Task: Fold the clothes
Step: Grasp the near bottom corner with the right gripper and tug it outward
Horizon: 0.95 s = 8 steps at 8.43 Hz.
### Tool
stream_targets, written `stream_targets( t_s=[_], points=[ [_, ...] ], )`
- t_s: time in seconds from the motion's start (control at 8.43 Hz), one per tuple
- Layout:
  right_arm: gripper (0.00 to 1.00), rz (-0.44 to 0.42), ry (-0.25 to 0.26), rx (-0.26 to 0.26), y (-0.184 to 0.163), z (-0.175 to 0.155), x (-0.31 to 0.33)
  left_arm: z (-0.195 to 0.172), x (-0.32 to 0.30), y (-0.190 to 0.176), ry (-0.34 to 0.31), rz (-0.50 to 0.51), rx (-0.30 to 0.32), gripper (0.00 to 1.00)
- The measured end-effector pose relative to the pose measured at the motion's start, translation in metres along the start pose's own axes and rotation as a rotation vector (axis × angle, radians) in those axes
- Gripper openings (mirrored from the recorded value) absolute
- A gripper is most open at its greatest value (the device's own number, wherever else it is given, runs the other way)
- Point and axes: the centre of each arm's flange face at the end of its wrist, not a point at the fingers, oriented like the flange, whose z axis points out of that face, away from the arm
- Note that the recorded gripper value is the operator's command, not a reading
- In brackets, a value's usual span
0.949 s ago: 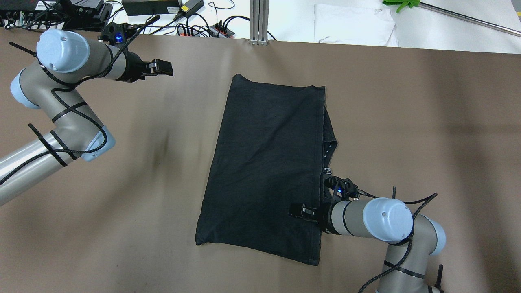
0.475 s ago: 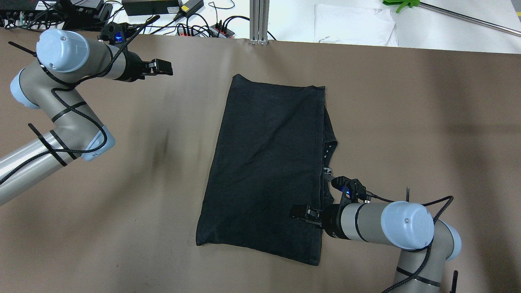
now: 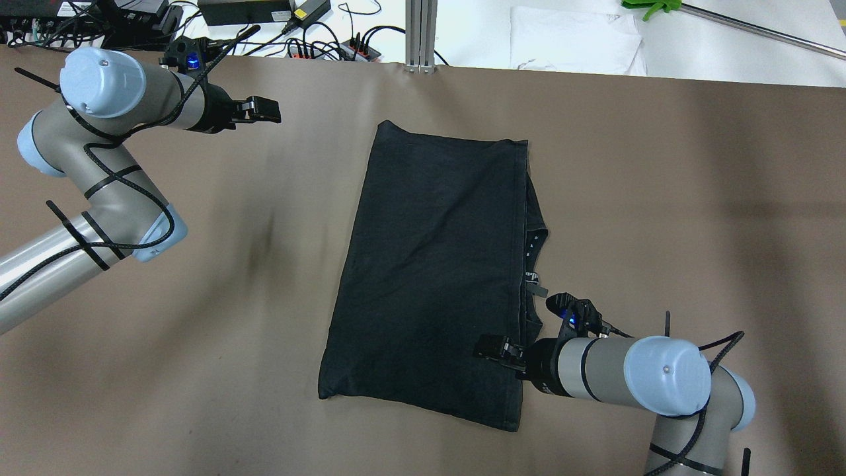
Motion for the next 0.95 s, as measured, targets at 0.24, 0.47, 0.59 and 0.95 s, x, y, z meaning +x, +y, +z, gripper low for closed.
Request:
stream_targets(
  t_s=[0.24,0.47,0.59,0.95],
  points=[
    [0.95,-0.004,0.022,0.015,0.013,0.007,0.014,0.0,-0.001,0.0,-0.003,0.0,0.007,1.0],
    [0.95,-0.012,0.041,0.007,0.025,0.014,0.023,0.0,-0.001,0.0,-0.005,0.001,0.012,1.0],
    [0.95,-0.017,0.049,0.005,0.031,0.019,0.025,0.0,-0.002,0.0,-0.007,0.001,0.015,1.0],
    [0.82,-0.024,0.059,0.005,0.041,0.039,0.022,0.0,-0.003,0.0,-0.011,0.002,0.02,1.0]
  ],
)
